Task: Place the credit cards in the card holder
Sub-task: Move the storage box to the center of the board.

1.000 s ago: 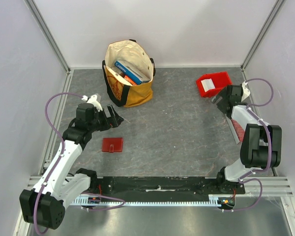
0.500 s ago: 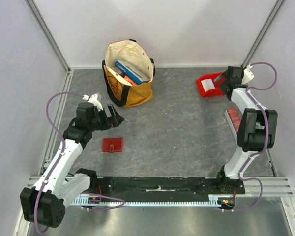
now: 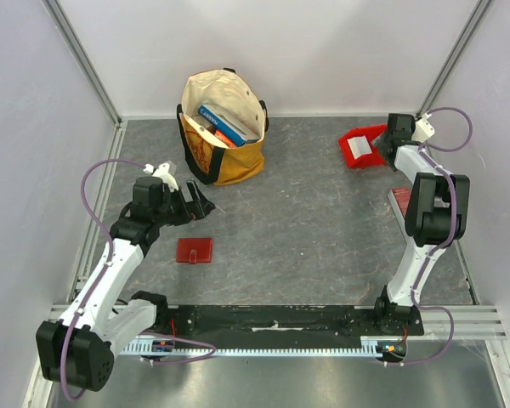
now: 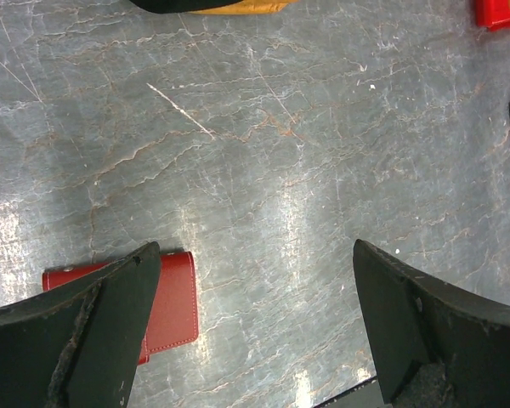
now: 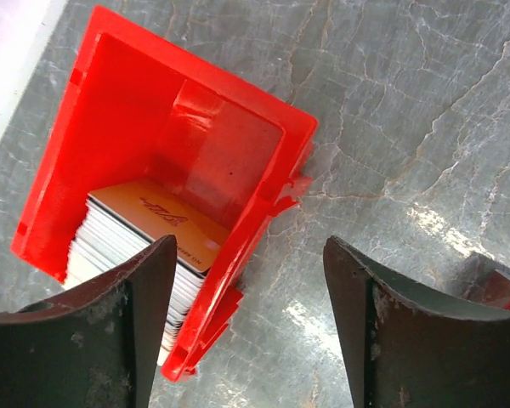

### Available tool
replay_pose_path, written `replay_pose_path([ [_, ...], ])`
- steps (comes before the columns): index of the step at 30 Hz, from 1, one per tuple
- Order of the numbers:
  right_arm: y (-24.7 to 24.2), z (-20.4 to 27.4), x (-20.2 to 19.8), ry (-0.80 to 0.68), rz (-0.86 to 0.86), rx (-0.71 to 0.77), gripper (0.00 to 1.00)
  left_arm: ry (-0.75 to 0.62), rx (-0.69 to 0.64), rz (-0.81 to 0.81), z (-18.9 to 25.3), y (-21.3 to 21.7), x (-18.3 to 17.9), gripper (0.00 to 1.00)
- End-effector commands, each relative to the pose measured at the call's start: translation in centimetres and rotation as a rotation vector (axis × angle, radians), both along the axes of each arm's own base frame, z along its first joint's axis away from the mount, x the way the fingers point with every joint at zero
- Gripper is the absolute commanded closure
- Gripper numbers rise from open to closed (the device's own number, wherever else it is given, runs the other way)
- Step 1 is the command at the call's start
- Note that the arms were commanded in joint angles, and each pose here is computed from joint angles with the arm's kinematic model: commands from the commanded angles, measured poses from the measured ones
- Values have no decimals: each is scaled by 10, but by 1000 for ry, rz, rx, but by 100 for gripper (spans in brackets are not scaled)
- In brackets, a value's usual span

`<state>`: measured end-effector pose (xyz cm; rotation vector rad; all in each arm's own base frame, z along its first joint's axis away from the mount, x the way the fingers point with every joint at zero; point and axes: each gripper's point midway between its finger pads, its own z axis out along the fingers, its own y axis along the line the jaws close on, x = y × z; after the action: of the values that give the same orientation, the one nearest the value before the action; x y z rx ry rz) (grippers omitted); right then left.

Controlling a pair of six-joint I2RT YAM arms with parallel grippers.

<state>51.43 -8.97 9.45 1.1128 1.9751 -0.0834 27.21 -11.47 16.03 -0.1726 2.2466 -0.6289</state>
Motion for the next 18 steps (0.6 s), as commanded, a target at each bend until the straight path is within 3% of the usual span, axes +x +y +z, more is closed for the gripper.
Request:
replay_pose_path([
  [1, -13, 10, 11, -23, -29, -35, 24, -64, -13, -29, 18, -4, 10, 1],
  [8, -9, -1, 11, 1, 11, -24, 39, -60, -17, -33, 18, -5, 10, 1],
  [18, 2, -9, 10, 20, 71, -1, 49, -56, -26, -41, 18, -6, 10, 1],
])
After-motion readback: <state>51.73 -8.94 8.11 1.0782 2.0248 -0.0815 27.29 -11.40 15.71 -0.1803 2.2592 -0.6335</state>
